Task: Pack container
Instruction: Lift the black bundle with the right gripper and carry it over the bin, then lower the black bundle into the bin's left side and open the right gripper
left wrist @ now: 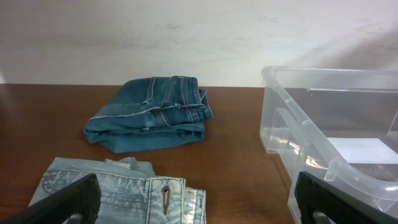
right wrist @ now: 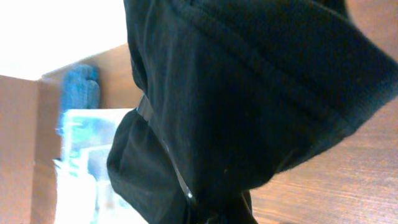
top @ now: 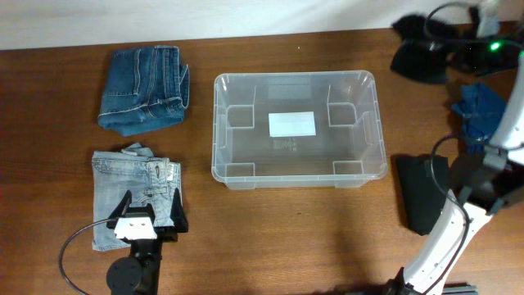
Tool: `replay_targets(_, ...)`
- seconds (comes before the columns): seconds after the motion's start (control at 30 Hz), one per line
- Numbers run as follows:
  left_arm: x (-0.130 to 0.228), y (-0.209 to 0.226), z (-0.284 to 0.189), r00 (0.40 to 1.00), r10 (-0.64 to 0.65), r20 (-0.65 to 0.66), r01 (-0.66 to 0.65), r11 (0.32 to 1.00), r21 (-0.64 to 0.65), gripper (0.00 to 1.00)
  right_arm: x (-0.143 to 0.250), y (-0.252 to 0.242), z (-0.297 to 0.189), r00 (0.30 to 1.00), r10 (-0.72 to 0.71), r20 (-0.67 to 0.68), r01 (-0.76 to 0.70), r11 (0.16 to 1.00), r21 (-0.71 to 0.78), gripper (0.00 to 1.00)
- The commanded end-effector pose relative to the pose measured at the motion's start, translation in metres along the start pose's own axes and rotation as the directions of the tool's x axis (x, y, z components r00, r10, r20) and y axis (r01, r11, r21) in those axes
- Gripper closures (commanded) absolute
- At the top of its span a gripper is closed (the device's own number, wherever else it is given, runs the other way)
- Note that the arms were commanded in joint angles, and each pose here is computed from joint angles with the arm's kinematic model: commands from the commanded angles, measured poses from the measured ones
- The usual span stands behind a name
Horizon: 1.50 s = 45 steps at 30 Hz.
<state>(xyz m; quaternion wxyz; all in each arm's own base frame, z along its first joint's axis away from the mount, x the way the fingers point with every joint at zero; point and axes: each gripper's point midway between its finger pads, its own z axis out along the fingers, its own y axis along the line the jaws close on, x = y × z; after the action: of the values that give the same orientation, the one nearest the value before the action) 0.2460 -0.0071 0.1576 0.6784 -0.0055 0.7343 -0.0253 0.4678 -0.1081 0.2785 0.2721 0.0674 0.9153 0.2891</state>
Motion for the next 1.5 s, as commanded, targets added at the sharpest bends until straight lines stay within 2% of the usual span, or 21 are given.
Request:
replay_targets(0.0,0.002,-0.001,0.0,1.0,0.019,-0.002,-0.019,1.0,0.003,0.01,-0.007,0.078,-0.073,0.984,-0.056,0.169,0.062,0.998,-0.028,0.96)
replay_targets(0.17,0.001,-0.001,0.0,1.0,0.019,-0.002,-0.019,1.0,0.003,0.01,0.005,0.135,-0.103,0.971,-0.075,0.225,0.087,0.995,-0.044,0.96)
replay_targets(0.3,0.001,-0.001,0.0,1.0,0.019,-0.002,-0.019,1.0,0.003,0.01,0.022,0.182,-0.104,0.97,-0.101,0.222,0.113,0.993,-0.043,0.96)
replay_targets(0.43,0.002,-0.001,0.0,1.0,0.019,-0.002,-0.019,1.0,0.003,0.01,0.041,0.219,-0.084,0.972,-0.154,0.175,0.155,0.988,0.005,0.96)
replay_targets(0.6,0.002,-0.001,0.0,1.0,0.019,-0.002,-0.019,1.0,0.003,0.01,0.077,0.254,-0.032,0.982,-0.186,0.021,0.185,0.982,0.035,0.96)
replay_targets(0.77,0.002,-0.001,0.0,1.0,0.019,-0.002,-0.019,1.0,0.003,0.01,0.117,0.253,0.026,0.97,-0.188,-0.153,0.213,0.962,0.17,0.96)
replay_targets(1.0,0.002,-0.001,0.0,1.0,0.019,-0.002,-0.019,1.0,0.003,0.01,0.165,0.256,0.104,0.934,-0.17,-0.313,0.231,0.958,0.169,0.96)
replay_targets(1.23,0.002,-0.001,0.0,1.0,0.019,-0.002,-0.019,1.0,0.003,0.01,0.206,0.237,0.174,0.911,-0.15,-0.385,0.231,0.957,0.174,0.96)
replay_targets(1.47,0.001,-0.001,0.0,1.0,0.019,-0.002,-0.019,1.0,0.003,0.01,0.222,0.221,0.206,0.916,-0.125,-0.382,0.207,0.962,0.181,0.96)
